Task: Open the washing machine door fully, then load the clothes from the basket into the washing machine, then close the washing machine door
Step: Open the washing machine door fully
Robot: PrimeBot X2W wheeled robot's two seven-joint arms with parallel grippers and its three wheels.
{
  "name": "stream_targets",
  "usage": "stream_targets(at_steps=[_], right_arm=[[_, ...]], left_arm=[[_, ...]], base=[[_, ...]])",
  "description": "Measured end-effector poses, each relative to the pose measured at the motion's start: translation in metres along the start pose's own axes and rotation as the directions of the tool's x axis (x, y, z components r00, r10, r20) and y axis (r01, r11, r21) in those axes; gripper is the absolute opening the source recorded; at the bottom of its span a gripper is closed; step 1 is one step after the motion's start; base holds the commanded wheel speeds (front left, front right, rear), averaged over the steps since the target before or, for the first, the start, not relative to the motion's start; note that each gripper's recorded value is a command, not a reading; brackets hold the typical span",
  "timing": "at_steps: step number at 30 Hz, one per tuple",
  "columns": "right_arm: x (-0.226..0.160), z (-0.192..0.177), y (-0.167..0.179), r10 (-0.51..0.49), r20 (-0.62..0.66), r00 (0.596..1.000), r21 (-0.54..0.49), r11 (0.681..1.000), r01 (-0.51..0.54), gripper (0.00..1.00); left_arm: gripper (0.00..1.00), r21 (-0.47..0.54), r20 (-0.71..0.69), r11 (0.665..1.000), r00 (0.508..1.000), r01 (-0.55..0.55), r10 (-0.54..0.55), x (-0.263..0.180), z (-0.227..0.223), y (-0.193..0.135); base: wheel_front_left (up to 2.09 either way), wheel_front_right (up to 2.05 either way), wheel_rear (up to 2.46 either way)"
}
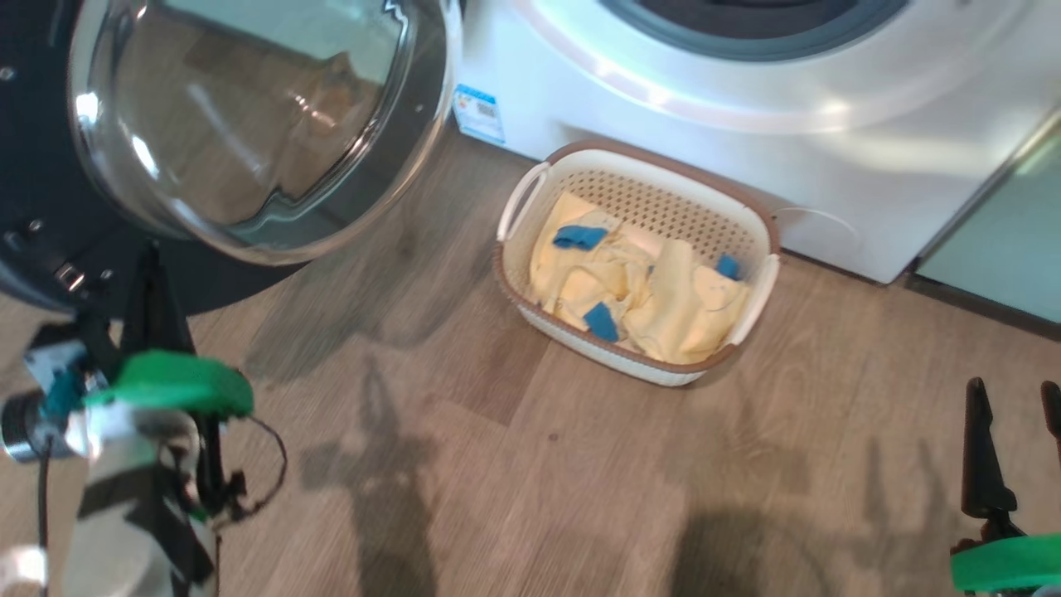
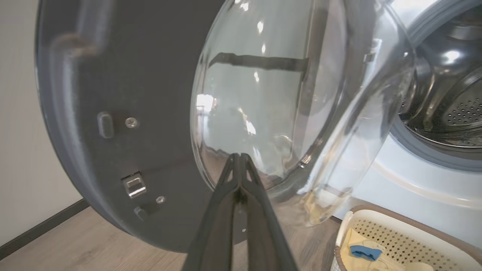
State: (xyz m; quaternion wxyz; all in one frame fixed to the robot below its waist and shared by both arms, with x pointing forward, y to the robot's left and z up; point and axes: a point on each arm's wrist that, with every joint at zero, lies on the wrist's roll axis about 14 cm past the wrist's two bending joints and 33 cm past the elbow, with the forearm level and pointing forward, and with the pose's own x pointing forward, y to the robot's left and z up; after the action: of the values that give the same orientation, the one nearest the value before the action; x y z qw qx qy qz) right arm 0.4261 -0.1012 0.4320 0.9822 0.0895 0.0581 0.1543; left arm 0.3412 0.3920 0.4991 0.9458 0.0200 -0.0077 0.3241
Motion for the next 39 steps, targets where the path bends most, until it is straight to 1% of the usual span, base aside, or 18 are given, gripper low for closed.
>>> stream_targets(at_steps=[5, 10, 13, 16, 20, 21, 22, 23, 27, 33, 35, 39], right_arm=[[-0.009, 0.012, -0.005, -0.034, 0.031, 0.999, -0.007, 0.999, 0.034, 1.00], [-0.021, 0.022, -0.012, -0.070, 0.056, 0.996, -0.012, 0.997, 0.071, 1.00], [-0.028, 0.028, -0.016, -0.090, 0.072, 0.993, -0.018, 0.996, 0.091, 1.00], [-0.035, 0.034, -0.018, -0.109, 0.090, 0.990, -0.018, 0.994, 0.111, 1.00], [-0.048, 0.041, -0.025, -0.142, 0.109, 0.984, -0.027, 0.989, 0.146, 1.00], [-0.051, 0.043, -0.028, -0.151, 0.114, 0.982, -0.028, 0.987, 0.155, 1.00], [-0.055, 0.045, -0.029, -0.159, 0.119, 0.980, -0.028, 0.986, 0.164, 1.00], [-0.062, 0.048, -0.032, -0.175, 0.129, 0.976, -0.029, 0.983, 0.180, 1.00], [-0.077, 0.055, -0.042, -0.218, 0.151, 0.964, -0.030, 0.974, 0.225, 1.00], [-0.098, 0.063, -0.050, -0.261, 0.178, 0.949, -0.037, 0.962, 0.271, 1.00], [-0.105, 0.062, -0.050, -0.269, 0.176, 0.947, -0.036, 0.960, 0.279, 1.00], [-0.116, 0.063, -0.051, -0.286, 0.181, 0.941, -0.032, 0.955, 0.296, 1.00]], left_arm=[[0.00, -0.015, 0.048, 0.997, 0.996, 0.082, -0.081, -0.022, 0.011, -0.022], [0.00, -0.022, 0.068, 0.978, 0.976, 0.209, -0.207, -0.048, 0.016, -0.057], [0.00, -0.035, 0.076, 0.958, 0.956, 0.286, -0.282, -0.060, 0.018, -0.080], [0.00, -0.056, 0.085, 0.929, 0.929, 0.367, -0.362, -0.070, 0.021, -0.106], [0.00, -0.101, 0.080, 0.891, 0.896, 0.443, -0.437, -0.080, 0.018, -0.135], [0.20, -0.107, 0.079, 0.882, 0.888, 0.460, -0.453, -0.082, 0.018, -0.142], [0.51, -0.112, 0.077, 0.873, 0.880, 0.476, -0.470, -0.084, 0.017, -0.149], [1.00, -0.121, 0.077, 0.858, 0.866, 0.500, -0.494, -0.086, 0.016, -0.160], [1.00, -0.131, 0.075, 0.825, 0.835, 0.550, -0.545, -0.091, 0.015, -0.183], [1.00, -0.140, 0.086, 0.789, 0.801, 0.598, -0.592, -0.099, 0.020, -0.205], [1.00, -0.141, 0.091, 0.781, 0.793, 0.609, -0.602, -0.101, 0.022, -0.209], [1.00, -0.139, 0.070, 0.775, 0.786, 0.617, -0.614, -0.107, 0.018, -0.210]], base=[[0.00, 0.00, 0.00], [0.00, 0.00, 0.00], [0.00, 0.00, 0.00], [0.00, 0.00, 0.00], [0.00, 0.00, 0.00], [0.00, 0.00, 0.00], [0.00, 0.00, 0.00], [0.00, 0.00, 0.00], [0.00, 0.00, 0.00], [0.00, 0.00, 0.00], [0.00, 0.00, 0.00], [0.00, 0.00, 0.00]])
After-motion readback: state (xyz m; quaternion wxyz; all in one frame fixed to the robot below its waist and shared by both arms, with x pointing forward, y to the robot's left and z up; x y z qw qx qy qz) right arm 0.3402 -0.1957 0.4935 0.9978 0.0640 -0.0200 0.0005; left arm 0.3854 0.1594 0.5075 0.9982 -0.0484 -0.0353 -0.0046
